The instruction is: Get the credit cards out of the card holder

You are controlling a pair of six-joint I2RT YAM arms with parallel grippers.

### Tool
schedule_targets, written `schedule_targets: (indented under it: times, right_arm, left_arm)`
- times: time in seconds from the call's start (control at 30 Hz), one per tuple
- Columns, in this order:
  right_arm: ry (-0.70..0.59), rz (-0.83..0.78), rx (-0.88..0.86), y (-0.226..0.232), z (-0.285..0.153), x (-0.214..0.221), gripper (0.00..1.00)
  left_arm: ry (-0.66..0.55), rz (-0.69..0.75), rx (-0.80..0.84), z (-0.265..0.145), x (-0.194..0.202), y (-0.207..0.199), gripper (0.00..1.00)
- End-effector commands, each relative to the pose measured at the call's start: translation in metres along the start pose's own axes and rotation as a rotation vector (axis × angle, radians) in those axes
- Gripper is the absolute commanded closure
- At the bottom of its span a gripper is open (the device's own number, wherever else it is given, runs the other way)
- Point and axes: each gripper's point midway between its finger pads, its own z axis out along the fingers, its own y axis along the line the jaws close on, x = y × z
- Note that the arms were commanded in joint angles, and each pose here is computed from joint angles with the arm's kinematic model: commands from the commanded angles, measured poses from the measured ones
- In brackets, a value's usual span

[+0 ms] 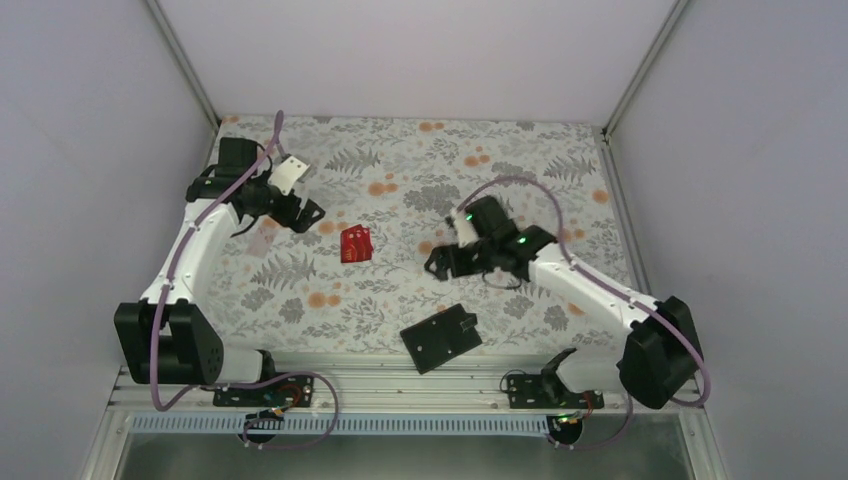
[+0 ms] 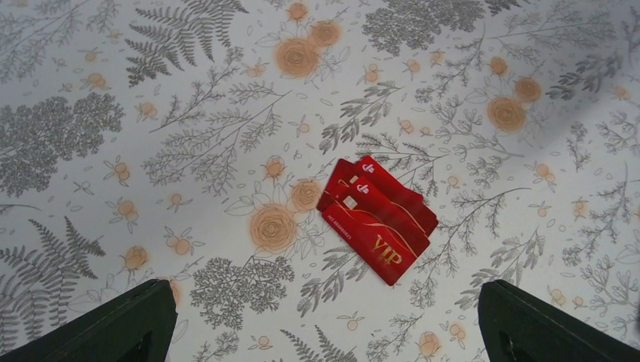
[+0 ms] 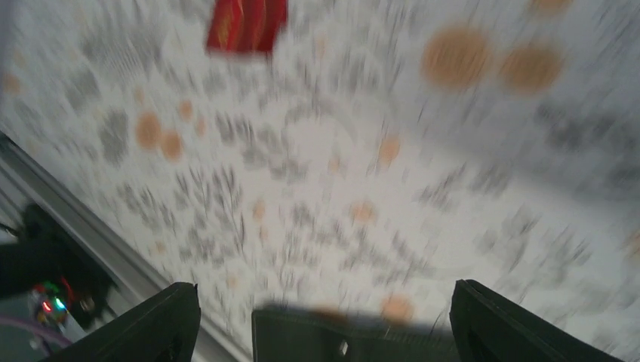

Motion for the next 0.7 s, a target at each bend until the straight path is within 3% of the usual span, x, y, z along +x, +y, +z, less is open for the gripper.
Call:
schedule_targets:
  times: [0.0,0.1,0.2,0.3,0.43,0.53,0.67]
  right_arm:
    - [0.208,0.081,0.254,-0.012,0.018,0.081,0.14]
    - [0.252,0.131,0.197,-0.014,0.021,0.113,0.06]
    - [0.219,0.216,0.157,-0.032,0.021,0.118,0.07]
    - [0.271,0.235,0.218,-0.053,0.028,0.134,0.08]
    - [0.324,0.276,0.185,-0.064,0.041,0.157,0.09]
    - [0.336,0.286,0.231,-0.076,0.043,0.164,0.13]
    - [0.319,0.298,0.201,-0.072,0.045,0.162,0.14]
  left_arm:
    - [-0.046,0.074,0.102,-0.011,-0.003,-0.026,0.01]
    - [-0.053,0.248,0.295,-0.006,0.004,-0.090,0.10]
    - [0.004,0.566,0.383,0.007,0.027,-0.164,0.16]
    - [0.033,0.879,0.500,0.008,0.065,-0.226,0.16]
    - [0.189,1.223,0.508,0.038,0.131,-0.270,0.22]
    - [0.289,1.491,0.478,0.064,0.182,-0.293,0.17]
    - [0.176,1.643,0.397,0.087,0.179,-0.316,0.11]
